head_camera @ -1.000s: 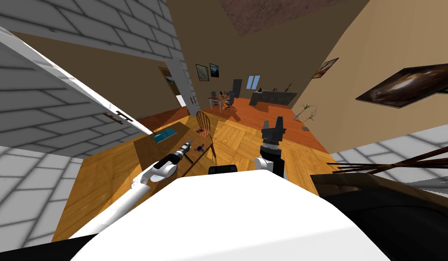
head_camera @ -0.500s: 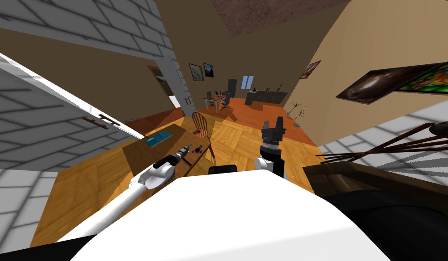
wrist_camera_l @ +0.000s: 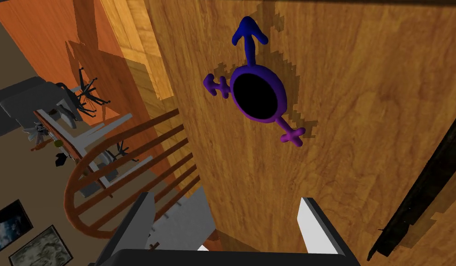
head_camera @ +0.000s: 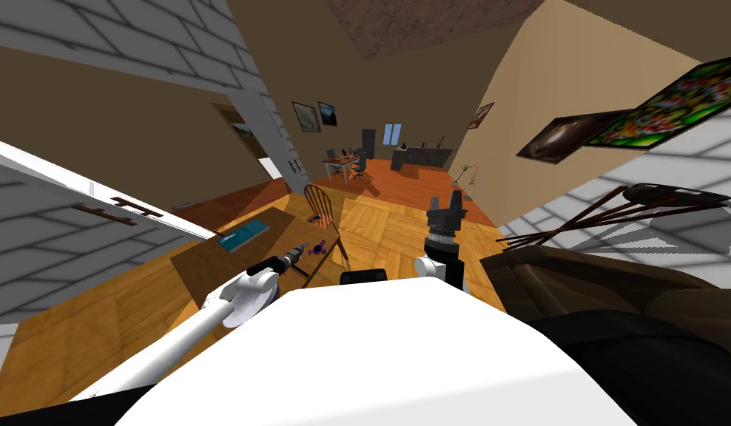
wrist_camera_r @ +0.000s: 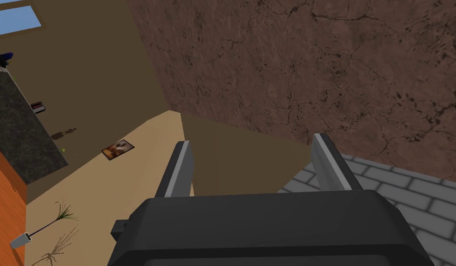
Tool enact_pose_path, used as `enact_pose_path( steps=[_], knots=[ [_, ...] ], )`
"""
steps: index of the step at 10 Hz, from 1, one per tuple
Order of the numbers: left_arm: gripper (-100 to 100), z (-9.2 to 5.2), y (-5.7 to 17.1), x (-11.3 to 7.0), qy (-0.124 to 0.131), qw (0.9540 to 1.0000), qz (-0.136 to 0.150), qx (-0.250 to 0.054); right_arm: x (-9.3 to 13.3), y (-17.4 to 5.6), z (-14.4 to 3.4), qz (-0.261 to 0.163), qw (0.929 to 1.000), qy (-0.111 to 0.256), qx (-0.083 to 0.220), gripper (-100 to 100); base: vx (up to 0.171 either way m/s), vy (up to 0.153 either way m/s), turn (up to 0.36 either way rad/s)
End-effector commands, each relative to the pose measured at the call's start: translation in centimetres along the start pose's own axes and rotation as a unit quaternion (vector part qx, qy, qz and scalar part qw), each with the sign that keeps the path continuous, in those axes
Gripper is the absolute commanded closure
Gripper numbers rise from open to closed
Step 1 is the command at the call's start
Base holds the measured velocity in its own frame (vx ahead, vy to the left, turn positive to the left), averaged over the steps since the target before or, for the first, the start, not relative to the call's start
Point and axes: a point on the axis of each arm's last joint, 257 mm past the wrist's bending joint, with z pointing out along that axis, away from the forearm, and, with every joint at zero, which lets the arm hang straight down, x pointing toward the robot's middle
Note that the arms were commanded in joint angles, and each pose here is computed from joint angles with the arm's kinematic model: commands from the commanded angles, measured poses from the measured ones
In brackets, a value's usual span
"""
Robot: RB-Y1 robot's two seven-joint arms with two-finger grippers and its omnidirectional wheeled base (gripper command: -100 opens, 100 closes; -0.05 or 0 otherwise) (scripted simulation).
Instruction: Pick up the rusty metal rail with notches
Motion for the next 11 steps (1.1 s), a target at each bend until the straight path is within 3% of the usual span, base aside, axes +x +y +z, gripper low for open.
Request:
enact_pose_path(
  steps=[1, 3, 4, 5, 6, 8, 9, 11],
  knots=[
    [-100, 0.1, 3.1, 0.0, 0.012, 0.999, 0.003, -0.043, 0.0, 0.0, 0.0, 0.0, 1.0, 0.0, 0.0, 0, 0.003, 0.025, -0.175],
    [-100, 0.0, 4.6, -0.5, 0.007, 0.9984, -0.008, -0.056, 0.0, 0.0, 0.0, 0.0, 1.0, 0.0, 0.0, 0, -0.001, 0.013, -0.052],
    [-100, -0.2, 6.8, -0.4, 0.018, 0.9959, -0.006, -0.088, 0.0, 0.0, 0.0, 0.0, 1.0, 0.0, 0.0, 0, -0.004, 0.006, -0.196],
    [-100, -0.3, 7.9, -0.9, 0.013, 0.9949, -0.013, -0.099, 0.0, 0.0, 0.0, 0.0, 1.0, 0.0, 0.0, 0, 0.0, 0.016, -0.154],
    [-100, -0.8, 10.6, -1.3, 0.018, 0.9907, -0.02, -0.133, 0.0, 0.0, 0.0, 0.0, 1.0, 0.0, 0.0, 0, 0.003, 0.02, -0.176],
    [-100, -0.9, 11.0, -1.3, 0.019, 0.9899, -0.02, -0.139, 0.0, 0.0, 0.0, 0.0, 1.0, 0.0, 0.0, 0, 0.002, 0.014, -0.044],
    [-100, -1.5, 13.4, -1.4, 0.026, 0.9845, -0.017, -0.173, 0.0, 0.0, 0.0, 0.0, 1.0, 0.0, 0.0, 0, 0.004, 0.006, -0.152],
    [-100, -1.7, 13.9, -1.6, 0.025, 0.9834, -0.028, -0.178, 0.0, 0.0, 0.0, 0.0, 1.0, 0.0, 0.0, 0, 0.002, 0.01, -0.068]
  ],
)
